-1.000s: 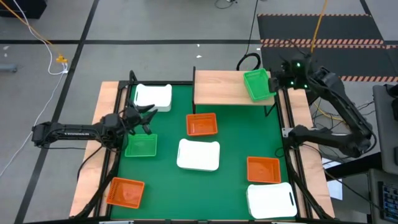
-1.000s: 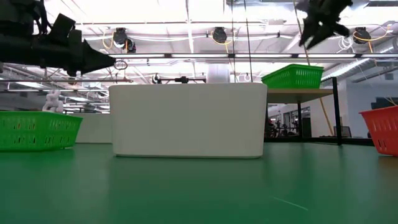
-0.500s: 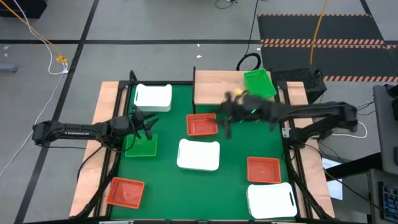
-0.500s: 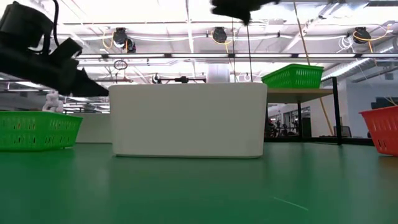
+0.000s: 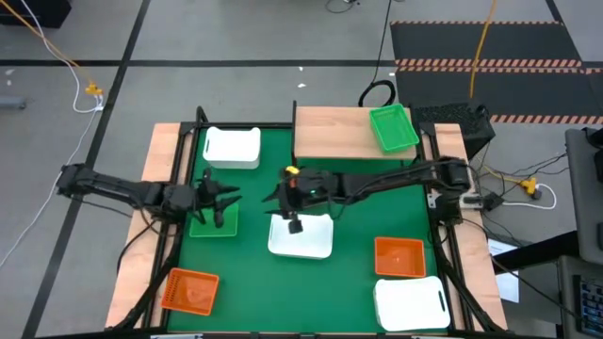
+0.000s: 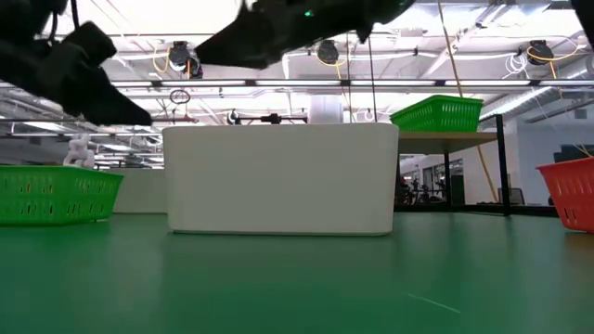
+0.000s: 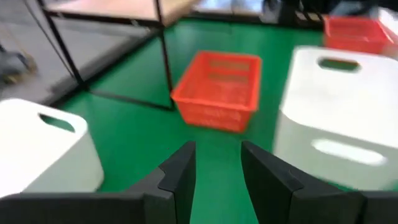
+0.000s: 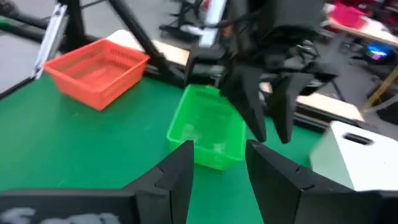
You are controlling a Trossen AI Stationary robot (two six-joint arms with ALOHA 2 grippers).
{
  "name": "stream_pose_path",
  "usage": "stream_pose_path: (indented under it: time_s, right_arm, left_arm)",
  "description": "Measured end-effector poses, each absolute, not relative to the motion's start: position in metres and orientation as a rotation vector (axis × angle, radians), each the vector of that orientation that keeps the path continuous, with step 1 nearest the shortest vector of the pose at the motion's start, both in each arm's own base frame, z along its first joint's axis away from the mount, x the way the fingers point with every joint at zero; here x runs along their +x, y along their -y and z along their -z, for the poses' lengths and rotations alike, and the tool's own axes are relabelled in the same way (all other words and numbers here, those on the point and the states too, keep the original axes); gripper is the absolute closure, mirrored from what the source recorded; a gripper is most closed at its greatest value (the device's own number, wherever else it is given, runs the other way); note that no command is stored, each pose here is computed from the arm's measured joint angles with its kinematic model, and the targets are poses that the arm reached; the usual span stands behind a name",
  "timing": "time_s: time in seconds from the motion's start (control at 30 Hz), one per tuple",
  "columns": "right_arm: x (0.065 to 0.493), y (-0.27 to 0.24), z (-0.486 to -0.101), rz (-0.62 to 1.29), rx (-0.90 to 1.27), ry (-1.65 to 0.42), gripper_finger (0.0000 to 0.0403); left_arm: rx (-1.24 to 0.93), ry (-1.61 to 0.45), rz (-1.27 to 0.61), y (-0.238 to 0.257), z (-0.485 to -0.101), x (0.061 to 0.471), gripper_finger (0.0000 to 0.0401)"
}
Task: Stack baskets on shelf by color
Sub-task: Stack the green bin on top of the green bin on the shelf
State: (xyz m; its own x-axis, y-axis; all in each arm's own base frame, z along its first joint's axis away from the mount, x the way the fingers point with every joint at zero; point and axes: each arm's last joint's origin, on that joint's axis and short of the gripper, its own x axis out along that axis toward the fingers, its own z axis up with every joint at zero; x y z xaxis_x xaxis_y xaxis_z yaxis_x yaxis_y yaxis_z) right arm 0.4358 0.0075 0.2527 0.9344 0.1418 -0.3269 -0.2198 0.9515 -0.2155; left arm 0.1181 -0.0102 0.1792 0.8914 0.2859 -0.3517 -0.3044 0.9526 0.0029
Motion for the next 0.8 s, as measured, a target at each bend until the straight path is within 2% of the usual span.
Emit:
stream_pose_path:
  time_s: [0.1, 0.17, 0.33, 0.43, 0.67, 0.8]
  right_arm:
    - [0.45, -0.007, -0.251, -0.225, -0.307, -0.284, 0.0264]
    - [0.463, -0.007, -0.247, -0.243, -0.347, -0.275, 0.0264]
    - [0.5, -0.021, -0.224, -0.296, -0.423, -0.326, 0.0264]
    - [0.52, -0.029, -0.217, -0.323, -0.455, -0.336, 0.0264]
    - [0.542, -0.043, -0.189, -0.387, -0.568, -0.386, 0.0234]
    - [0.553, -0.051, -0.178, -0.36, -0.63, -0.386, 0.0208]
  left_arm:
    - [-0.061, -0.46, -0.308, 0.015, -0.195, 0.111, 0.027]
    - [-0.055, -0.502, -0.387, 0.015, -0.207, 0.106, 0.027]
    - [-0.109, -0.402, -0.652, 0.009, -0.221, 0.101, 0.027]
    - [-0.123, -0.355, -0.744, 0.007, -0.222, 0.1, 0.027]
    - [-0.108, -0.308, -0.832, 0.005, -0.223, 0.098, 0.027]
    - [-0.098, -0.299, -0.849, 0.004, -0.224, 0.098, 0.027]
